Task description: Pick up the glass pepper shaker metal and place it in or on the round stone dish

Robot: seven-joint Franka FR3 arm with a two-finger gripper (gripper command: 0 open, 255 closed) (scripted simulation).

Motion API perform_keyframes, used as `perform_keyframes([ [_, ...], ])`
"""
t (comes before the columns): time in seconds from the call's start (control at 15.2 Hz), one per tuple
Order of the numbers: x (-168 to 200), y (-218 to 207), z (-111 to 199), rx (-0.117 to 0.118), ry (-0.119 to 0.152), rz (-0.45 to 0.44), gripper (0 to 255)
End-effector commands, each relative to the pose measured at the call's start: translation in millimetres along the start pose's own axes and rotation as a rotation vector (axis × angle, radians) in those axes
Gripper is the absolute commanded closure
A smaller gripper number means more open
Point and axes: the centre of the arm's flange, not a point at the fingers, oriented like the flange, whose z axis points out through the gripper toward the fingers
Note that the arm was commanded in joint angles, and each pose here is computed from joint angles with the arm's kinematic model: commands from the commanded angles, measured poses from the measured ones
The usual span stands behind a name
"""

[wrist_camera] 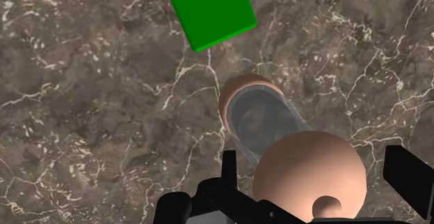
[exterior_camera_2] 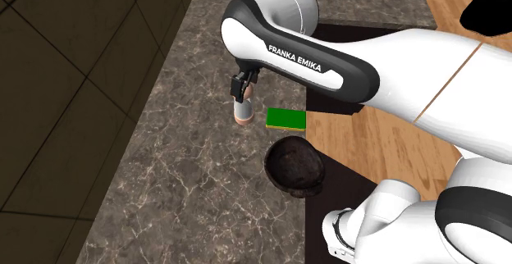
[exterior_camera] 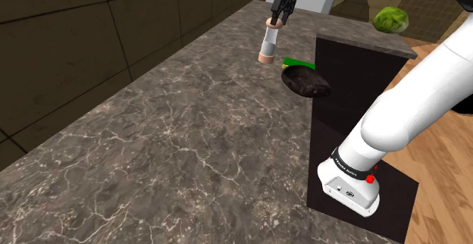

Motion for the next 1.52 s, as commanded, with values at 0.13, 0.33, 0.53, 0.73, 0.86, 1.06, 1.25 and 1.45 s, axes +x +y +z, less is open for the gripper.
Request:
perform_keyframes([
  [0.13, 0, 0, 0, 0.0, 0.0, 0.0, 0],
  [0.33, 0, 0, 0, 0.0, 0.0, 0.0, 255],
  [0.53, 0, 0, 0, 0.0, 0.0, 0.0, 255],
  [0.73, 0, 0, 0, 0.0, 0.0, 0.0, 255],
  [0.86, 0, 0, 0, 0.0, 0.0, 0.0, 255],
  [1.06, 1, -3, -15, 0.0, 0.0, 0.0, 255],
  [1.25, 1, -5, -31, 0.0, 0.0, 0.0, 255],
  [1.45, 2, -8, -47, 0.0, 0.0, 0.0, 255],
])
